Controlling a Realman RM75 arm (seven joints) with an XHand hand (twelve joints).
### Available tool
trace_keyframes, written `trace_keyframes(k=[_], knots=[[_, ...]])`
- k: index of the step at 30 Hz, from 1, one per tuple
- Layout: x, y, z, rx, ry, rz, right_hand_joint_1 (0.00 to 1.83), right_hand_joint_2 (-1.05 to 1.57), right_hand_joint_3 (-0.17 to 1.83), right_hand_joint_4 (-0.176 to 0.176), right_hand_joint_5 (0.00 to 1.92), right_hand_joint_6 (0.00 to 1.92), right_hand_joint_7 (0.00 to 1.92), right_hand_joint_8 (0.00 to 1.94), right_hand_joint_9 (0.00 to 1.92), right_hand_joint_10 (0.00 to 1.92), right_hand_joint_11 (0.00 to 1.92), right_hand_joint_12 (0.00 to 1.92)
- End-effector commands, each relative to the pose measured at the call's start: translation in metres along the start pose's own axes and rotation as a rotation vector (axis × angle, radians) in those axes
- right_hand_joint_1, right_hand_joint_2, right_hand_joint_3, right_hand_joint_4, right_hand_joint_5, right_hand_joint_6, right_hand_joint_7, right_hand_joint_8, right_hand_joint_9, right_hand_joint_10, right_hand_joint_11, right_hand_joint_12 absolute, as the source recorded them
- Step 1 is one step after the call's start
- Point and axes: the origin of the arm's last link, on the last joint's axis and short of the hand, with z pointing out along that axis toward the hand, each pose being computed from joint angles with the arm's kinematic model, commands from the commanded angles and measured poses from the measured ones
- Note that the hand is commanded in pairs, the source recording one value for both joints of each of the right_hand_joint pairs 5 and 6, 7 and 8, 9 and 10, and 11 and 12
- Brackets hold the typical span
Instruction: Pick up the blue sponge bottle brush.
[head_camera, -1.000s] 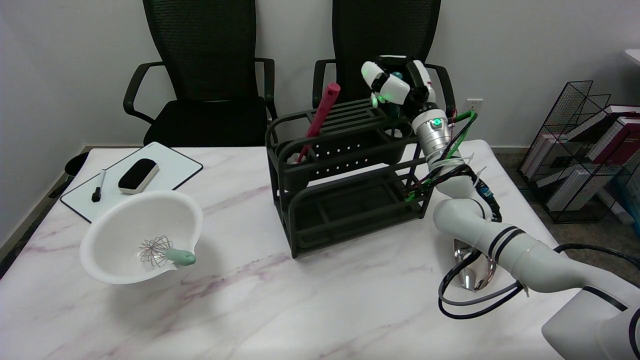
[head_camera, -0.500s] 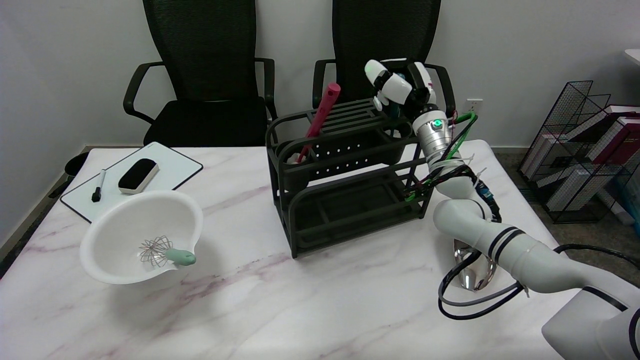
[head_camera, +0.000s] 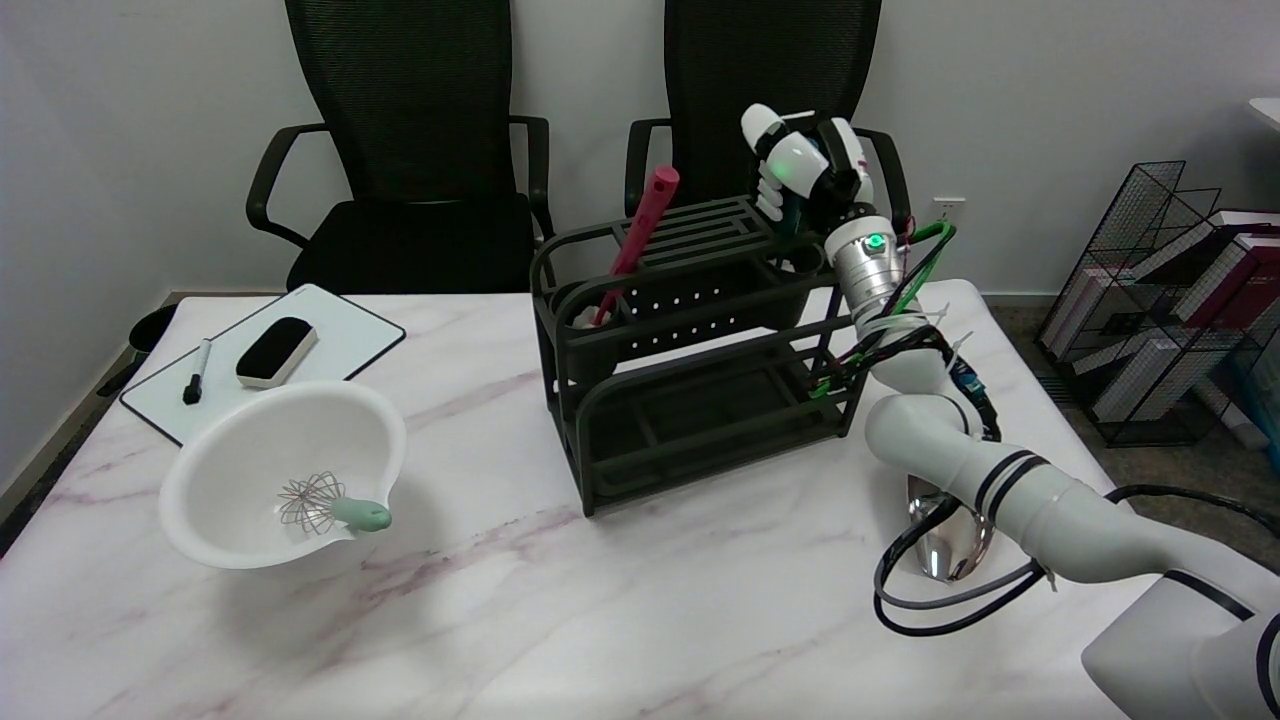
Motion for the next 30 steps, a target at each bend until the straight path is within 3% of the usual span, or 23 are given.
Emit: trace_keyframes(k=[1,13,30], knots=[[-0.002,-0.011,0.006,0.030,0.003,0.026,0.86,1.26,0.82,0.000,1.92,1.92,1.92,1.92,1.92,1.92,1.92,1.92],[0.011,-0.011,0.012,-0.038,0.032,0.170,0.83,1.57,0.79,0.000,1.92,1.92,1.92,1.92,1.92,1.92,1.92,1.92],[0.071,0.008,0.010,-0.185,0.137,0.282,0.90,1.57,0.72,0.000,1.92,1.92,1.92,1.92,1.92,1.92,1.92,1.92]])
